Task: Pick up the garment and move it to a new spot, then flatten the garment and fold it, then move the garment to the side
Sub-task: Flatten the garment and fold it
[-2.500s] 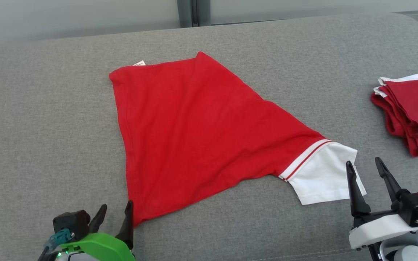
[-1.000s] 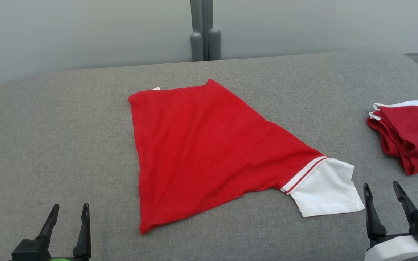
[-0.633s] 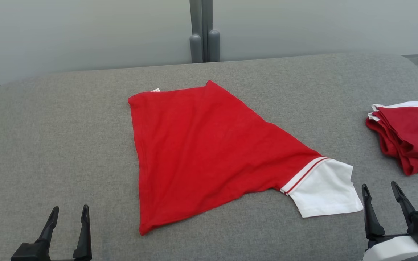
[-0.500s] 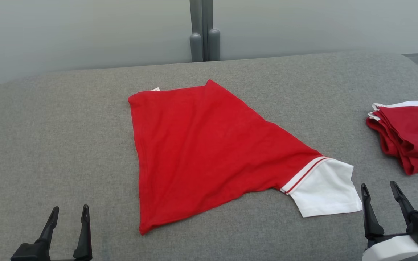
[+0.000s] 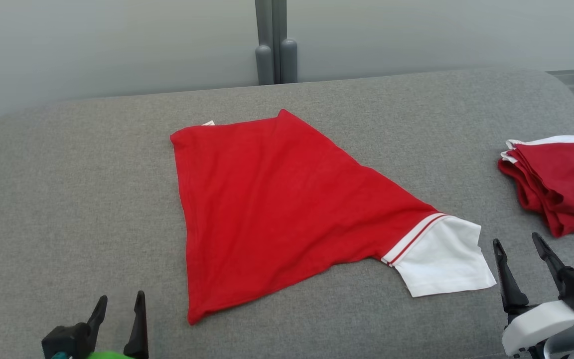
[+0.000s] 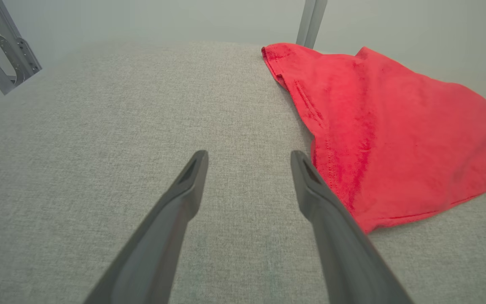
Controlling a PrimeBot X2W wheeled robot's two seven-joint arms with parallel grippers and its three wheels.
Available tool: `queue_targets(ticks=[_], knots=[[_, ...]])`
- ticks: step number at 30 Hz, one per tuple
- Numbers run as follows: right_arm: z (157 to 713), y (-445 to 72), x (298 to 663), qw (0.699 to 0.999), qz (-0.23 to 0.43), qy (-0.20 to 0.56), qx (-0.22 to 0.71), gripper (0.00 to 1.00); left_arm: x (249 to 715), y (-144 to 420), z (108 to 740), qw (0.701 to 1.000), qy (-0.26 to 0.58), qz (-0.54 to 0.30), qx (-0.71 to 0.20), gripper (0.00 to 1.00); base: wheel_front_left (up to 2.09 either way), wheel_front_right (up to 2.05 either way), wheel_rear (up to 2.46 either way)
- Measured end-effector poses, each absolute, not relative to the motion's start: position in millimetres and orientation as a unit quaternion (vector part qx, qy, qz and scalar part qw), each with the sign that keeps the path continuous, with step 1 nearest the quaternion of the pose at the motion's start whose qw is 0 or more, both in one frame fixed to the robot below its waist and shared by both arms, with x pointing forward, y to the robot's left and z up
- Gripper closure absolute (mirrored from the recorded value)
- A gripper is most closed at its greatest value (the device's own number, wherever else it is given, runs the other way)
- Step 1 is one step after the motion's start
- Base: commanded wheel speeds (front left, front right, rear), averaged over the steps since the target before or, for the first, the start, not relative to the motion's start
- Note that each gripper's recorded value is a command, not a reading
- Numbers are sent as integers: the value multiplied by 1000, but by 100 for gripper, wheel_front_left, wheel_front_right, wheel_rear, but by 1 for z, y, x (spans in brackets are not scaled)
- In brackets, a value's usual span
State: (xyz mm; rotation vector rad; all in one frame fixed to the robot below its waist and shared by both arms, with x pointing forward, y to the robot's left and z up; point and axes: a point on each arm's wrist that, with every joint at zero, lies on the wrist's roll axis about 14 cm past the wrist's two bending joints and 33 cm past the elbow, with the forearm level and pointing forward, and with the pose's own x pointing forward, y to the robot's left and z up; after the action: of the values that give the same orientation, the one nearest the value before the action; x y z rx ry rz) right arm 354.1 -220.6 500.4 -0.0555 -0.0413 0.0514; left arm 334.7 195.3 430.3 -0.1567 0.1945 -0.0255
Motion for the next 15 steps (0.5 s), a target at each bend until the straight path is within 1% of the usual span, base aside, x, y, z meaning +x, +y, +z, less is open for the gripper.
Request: queue_targets(ticks=[5, 9, 12, 15], knots=[[463, -222, 357, 989, 70, 118, -61, 0, 346, 169, 423, 980, 157, -40, -118, 0, 0, 0, 0], [435, -227, 350, 970, 90, 210, -82, 0, 345, 144, 413, 964, 220, -64, -136, 0, 0, 0, 0], [418, -223, 345, 960, 104, 250, -76, 0, 346, 129, 413, 955, 243, -78, -151, 0, 0, 0, 0], [410, -227, 345, 956, 101, 266, -75, 0, 345, 122, 408, 950, 263, -81, -149, 0, 0, 0, 0]])
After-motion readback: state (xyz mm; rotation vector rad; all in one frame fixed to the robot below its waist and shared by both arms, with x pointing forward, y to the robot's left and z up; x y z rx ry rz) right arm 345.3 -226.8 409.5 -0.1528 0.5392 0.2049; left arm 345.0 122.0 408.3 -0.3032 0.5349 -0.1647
